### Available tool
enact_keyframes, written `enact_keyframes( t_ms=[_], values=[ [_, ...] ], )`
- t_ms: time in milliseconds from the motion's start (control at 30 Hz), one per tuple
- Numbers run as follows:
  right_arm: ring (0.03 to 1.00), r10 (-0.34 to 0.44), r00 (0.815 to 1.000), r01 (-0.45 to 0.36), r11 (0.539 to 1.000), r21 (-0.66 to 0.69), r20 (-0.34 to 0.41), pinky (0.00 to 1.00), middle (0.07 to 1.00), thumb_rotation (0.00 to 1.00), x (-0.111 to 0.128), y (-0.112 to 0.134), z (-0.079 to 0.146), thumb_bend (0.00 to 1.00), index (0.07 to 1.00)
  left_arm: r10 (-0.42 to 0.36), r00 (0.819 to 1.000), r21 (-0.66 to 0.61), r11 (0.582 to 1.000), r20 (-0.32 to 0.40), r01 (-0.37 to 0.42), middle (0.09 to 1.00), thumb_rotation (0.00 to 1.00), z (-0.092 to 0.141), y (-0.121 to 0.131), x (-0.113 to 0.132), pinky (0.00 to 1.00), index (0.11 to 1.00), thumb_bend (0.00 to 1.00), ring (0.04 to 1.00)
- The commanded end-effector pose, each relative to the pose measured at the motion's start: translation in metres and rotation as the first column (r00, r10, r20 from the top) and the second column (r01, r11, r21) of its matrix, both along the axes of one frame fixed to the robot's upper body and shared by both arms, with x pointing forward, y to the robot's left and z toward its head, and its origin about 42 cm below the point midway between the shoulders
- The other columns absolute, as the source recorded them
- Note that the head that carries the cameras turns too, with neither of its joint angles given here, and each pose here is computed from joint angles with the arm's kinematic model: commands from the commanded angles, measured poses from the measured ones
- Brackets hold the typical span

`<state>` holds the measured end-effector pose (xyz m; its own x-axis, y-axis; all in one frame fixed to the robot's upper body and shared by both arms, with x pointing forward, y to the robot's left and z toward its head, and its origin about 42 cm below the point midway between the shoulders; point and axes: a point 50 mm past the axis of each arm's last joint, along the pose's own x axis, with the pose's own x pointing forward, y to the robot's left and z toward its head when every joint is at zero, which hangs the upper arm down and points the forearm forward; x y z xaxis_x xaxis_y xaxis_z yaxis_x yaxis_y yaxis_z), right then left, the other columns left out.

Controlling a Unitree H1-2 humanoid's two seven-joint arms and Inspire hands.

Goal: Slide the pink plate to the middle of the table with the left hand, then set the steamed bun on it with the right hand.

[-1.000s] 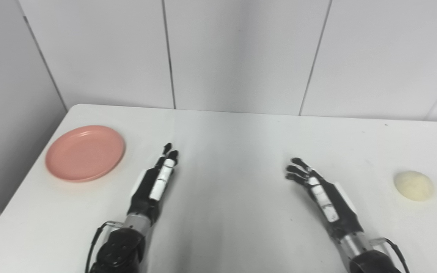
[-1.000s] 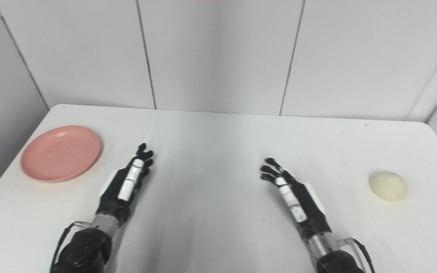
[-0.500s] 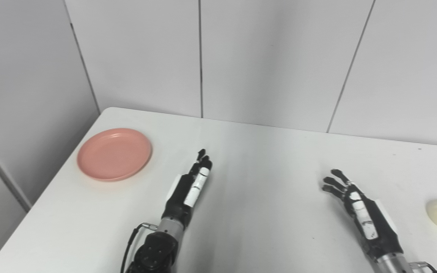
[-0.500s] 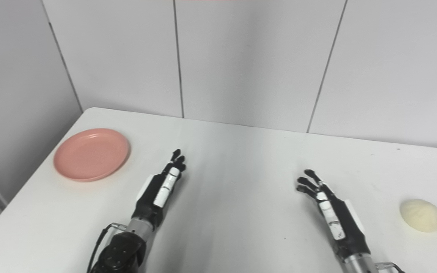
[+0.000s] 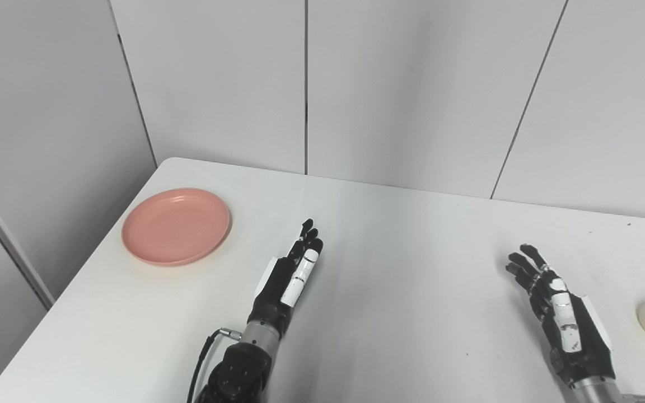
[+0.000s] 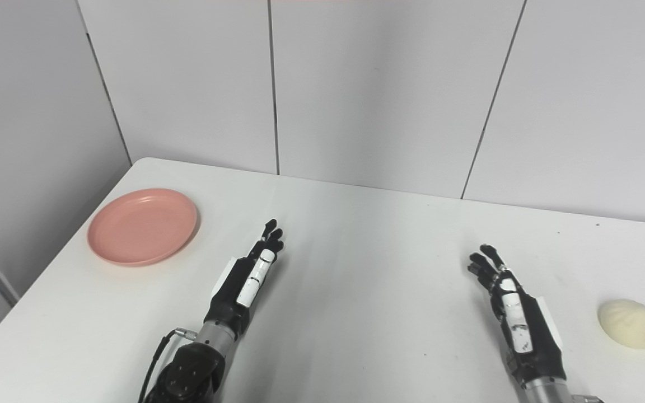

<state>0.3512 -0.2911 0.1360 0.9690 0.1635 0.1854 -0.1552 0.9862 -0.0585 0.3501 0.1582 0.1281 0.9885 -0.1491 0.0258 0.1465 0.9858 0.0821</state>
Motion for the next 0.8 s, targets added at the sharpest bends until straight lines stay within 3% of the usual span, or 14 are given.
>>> enact_keyframes(
  t_ms=[0,467,633,767],
  values=[
    [0.898,-0.006,0.999,0.008,0.999,0.039,-0.049,0.98,0.898,1.0,-0.006,0.005,-0.019,0.77,0.916,-0.033,0.999,0.005,0.999,-0.03,0.033,0.998,0.97,-0.003,-0.011,0.002,1.0,1.0,0.6,0.98],
    [0.917,-0.015,0.997,0.02,0.998,0.062,-0.08,1.0,0.912,1.0,-0.004,0.006,-0.024,0.76,0.914,-0.022,1.0,-0.005,1.0,-0.013,0.022,1.0,0.96,-0.009,-0.012,0.004,1.0,1.0,0.6,0.984],
    [0.905,-0.013,0.997,0.017,0.999,0.045,-0.082,0.99,0.905,1.0,-0.006,0.007,-0.025,0.78,0.916,0.011,0.999,-0.057,0.998,0.044,-0.009,0.983,0.94,0.0,-0.009,0.003,1.0,1.0,0.66,0.979],
    [0.904,-0.009,0.996,0.013,0.999,0.044,-0.085,0.98,0.904,1.0,-0.008,0.006,-0.023,0.77,0.918,0.019,0.993,-0.106,0.994,0.114,-0.007,0.977,0.93,0.022,-0.008,0.003,1.0,1.0,0.64,0.988]
  ],
)
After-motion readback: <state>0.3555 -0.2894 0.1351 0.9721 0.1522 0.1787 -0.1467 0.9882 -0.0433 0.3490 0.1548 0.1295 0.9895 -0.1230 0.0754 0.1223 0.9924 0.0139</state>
